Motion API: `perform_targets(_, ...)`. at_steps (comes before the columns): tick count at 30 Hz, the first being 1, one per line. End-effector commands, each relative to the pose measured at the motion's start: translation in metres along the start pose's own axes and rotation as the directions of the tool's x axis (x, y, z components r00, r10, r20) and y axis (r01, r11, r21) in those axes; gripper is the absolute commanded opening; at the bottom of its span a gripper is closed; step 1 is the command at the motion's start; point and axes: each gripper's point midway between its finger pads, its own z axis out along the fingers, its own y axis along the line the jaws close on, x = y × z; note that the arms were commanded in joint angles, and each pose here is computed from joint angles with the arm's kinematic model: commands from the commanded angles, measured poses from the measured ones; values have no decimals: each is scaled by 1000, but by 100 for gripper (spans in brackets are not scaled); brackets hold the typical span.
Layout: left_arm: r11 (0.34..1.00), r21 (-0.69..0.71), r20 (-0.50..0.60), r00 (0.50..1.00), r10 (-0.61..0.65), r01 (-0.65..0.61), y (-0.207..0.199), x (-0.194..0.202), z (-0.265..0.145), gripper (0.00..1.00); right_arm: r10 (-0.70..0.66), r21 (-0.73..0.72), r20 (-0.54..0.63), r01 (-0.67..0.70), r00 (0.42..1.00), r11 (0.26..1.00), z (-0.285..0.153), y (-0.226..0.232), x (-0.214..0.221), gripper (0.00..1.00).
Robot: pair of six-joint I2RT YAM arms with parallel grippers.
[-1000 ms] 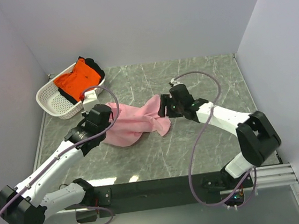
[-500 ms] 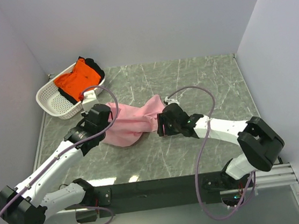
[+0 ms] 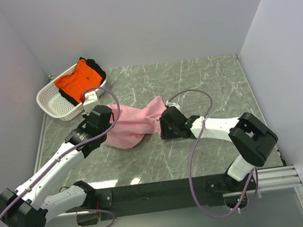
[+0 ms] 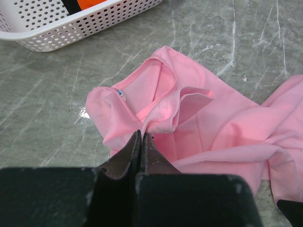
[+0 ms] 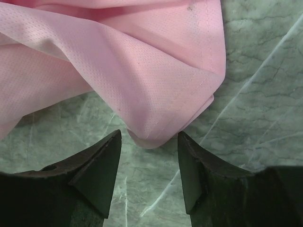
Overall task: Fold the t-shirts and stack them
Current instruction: Flatten the tshirt out
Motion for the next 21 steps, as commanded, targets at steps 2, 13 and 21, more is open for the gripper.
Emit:
perform_targets(2,999,21,32,999,-29,28,-3,-12,-3,1,16,-31,53,-14,998,999,2,15,-17,57)
perform_targets(13,999,16,35,999,-31,30,-1,-12,-3,1,-8,-7,5,8,1000,1000,22,13,-5,23)
perform_targets(21,998,19,80,995,-65,64,2,-33,-11,1,-42,27,108,39,993,999,-26,8,-38,0)
